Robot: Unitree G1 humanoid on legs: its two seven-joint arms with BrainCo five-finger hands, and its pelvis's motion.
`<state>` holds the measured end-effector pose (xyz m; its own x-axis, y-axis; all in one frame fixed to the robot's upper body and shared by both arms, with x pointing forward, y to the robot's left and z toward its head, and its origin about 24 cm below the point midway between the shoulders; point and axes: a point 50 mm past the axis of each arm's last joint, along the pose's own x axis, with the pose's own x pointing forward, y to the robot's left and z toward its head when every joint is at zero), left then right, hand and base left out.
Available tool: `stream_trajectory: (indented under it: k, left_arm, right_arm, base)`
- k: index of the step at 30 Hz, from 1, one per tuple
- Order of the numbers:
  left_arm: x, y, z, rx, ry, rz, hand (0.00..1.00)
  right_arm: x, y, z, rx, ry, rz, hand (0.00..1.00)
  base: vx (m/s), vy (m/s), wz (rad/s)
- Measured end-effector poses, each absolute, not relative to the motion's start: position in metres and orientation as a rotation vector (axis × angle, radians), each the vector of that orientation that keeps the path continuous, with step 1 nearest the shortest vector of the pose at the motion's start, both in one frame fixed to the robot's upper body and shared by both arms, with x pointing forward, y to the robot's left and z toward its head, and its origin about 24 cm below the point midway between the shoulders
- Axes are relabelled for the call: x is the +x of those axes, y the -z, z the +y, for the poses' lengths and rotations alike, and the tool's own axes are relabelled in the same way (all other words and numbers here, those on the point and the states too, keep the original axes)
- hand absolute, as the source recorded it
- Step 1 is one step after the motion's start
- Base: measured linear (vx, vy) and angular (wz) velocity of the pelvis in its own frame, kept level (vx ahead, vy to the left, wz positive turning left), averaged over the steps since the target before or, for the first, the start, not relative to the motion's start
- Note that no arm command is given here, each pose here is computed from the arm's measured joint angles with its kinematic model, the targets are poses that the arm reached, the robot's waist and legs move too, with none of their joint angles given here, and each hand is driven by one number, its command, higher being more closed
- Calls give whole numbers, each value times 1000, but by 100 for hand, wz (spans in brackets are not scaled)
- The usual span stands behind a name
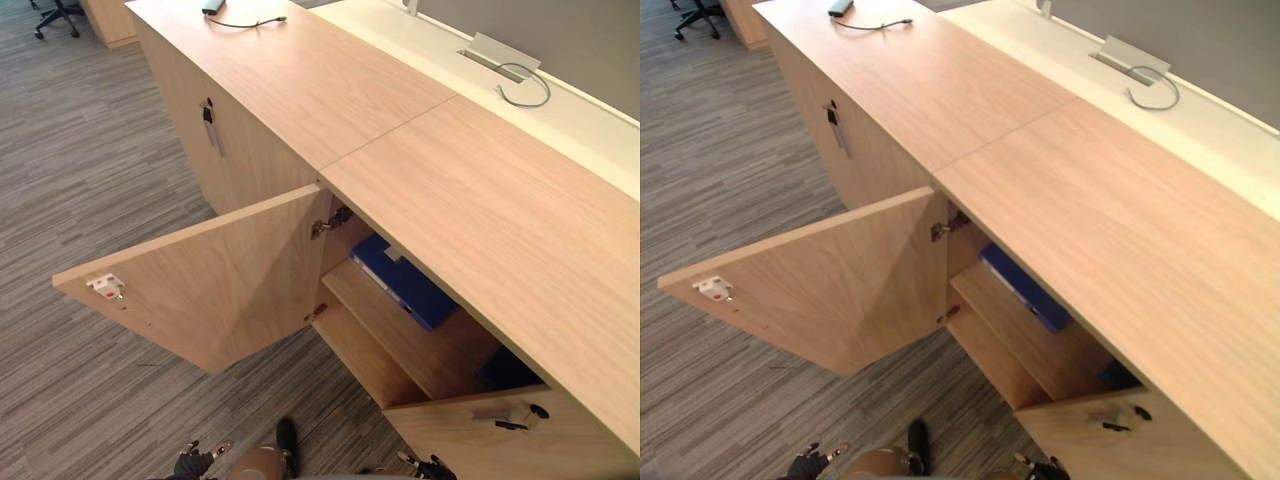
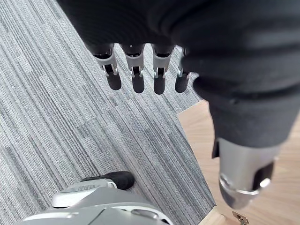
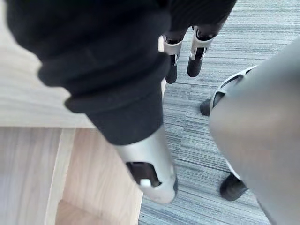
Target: Walk over to the cabinet, pick up the folder, carry it to the office cabinet, place the folder inside the office cabinet, then close the office cabinet door
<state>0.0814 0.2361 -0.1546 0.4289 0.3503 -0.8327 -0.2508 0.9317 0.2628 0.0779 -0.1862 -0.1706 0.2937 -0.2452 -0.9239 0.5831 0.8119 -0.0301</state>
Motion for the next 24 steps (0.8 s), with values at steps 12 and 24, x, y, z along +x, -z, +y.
stream_trajectory:
  k: [12,24]
  left_arm:
    - [77,156,236,83,-396,1077,0]
    - [80,154,238,83,-405,1060,0]
  right_arm:
    - [77,171,-187,373,602,1143,0]
    - [87,169,-189,355,579,1122,0]
  base:
    - [-69,-74,4]
    - [-29,4,10]
